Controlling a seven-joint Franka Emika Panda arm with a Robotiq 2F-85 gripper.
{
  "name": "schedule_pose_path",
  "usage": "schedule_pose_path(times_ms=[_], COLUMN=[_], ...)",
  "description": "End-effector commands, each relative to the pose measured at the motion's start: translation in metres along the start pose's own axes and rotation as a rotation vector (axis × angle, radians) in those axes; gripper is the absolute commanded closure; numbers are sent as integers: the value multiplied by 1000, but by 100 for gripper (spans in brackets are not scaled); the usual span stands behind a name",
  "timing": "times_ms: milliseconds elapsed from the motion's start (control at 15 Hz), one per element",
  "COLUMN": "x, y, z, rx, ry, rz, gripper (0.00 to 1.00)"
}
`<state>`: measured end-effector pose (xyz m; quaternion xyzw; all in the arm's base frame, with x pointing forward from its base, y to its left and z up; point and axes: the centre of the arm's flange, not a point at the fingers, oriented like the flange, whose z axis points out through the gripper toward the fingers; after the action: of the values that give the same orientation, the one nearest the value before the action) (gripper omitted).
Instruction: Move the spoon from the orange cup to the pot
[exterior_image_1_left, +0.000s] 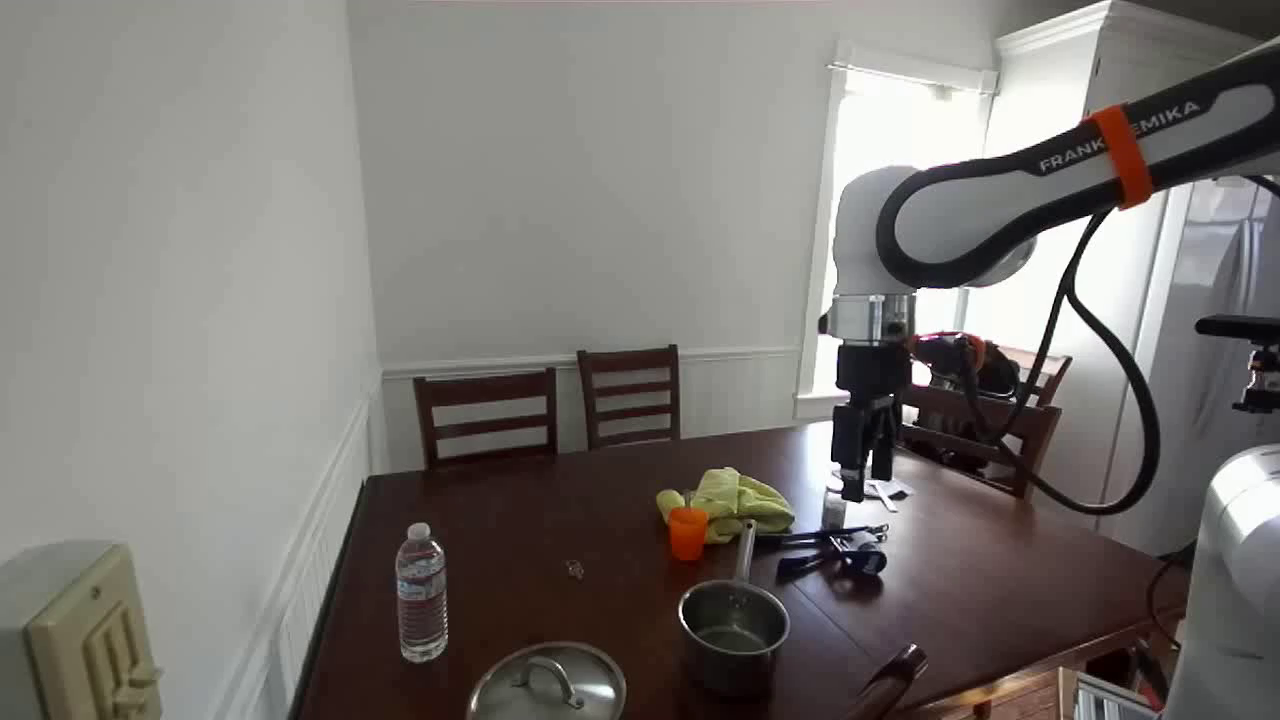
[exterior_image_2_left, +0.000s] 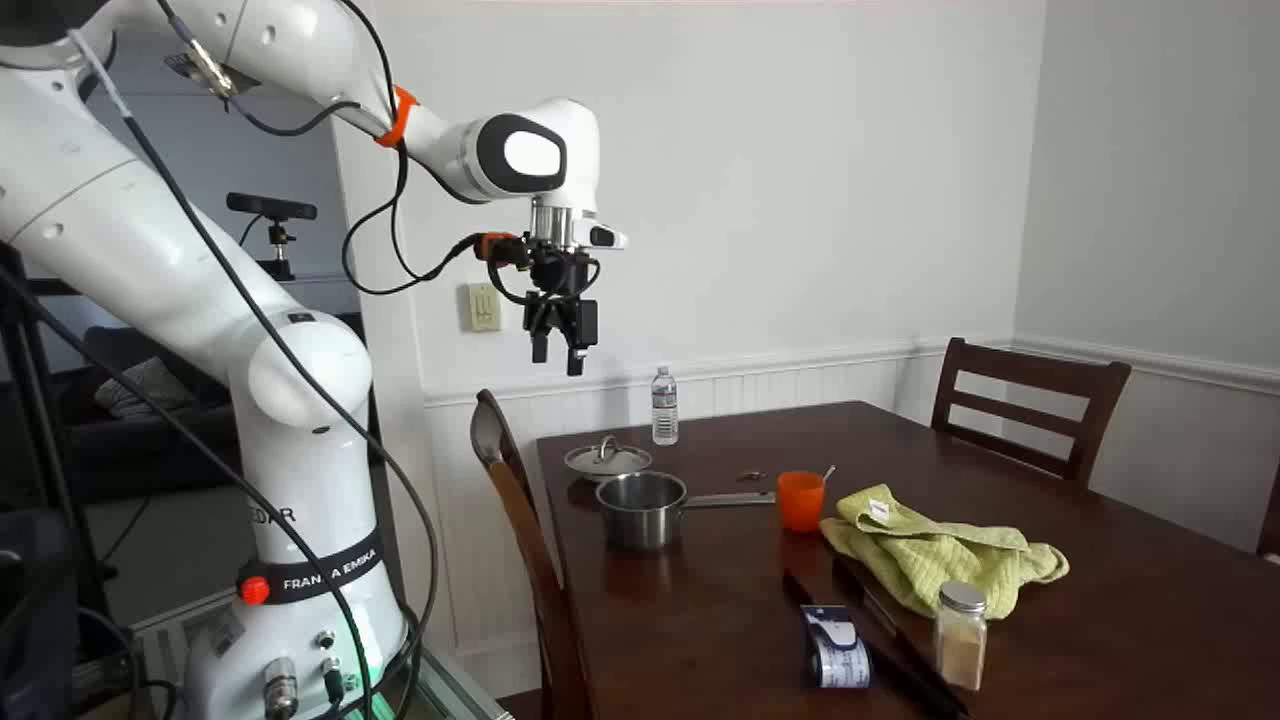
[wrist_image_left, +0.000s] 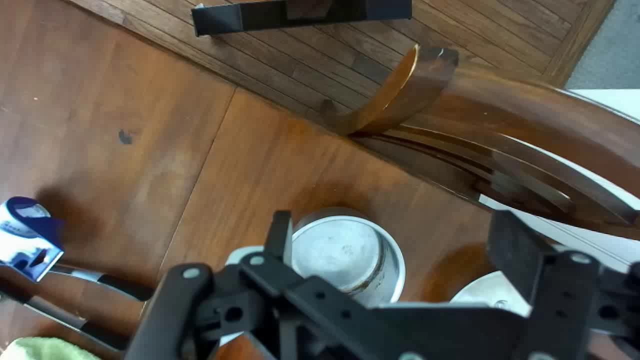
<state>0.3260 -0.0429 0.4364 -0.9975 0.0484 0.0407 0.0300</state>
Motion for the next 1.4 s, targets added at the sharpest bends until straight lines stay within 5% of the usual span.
schedule_pose_path(times_ms=[0,267,467,733,933,1067,1267,1333], x=[0,5,53,130,183,216,264,209], y=[0,5,49,73,79,84,103,88], z=[0,-3,-29,-45,-29,-20,-15,-1], rx=[0,14,-26,-107,-151,-265,-276,-254], ry=[0,26,179,304,195,155,98,146], rz=[0,20,139,153,108,111,179,134], gripper=[0,0,0,0,0,0,0,0])
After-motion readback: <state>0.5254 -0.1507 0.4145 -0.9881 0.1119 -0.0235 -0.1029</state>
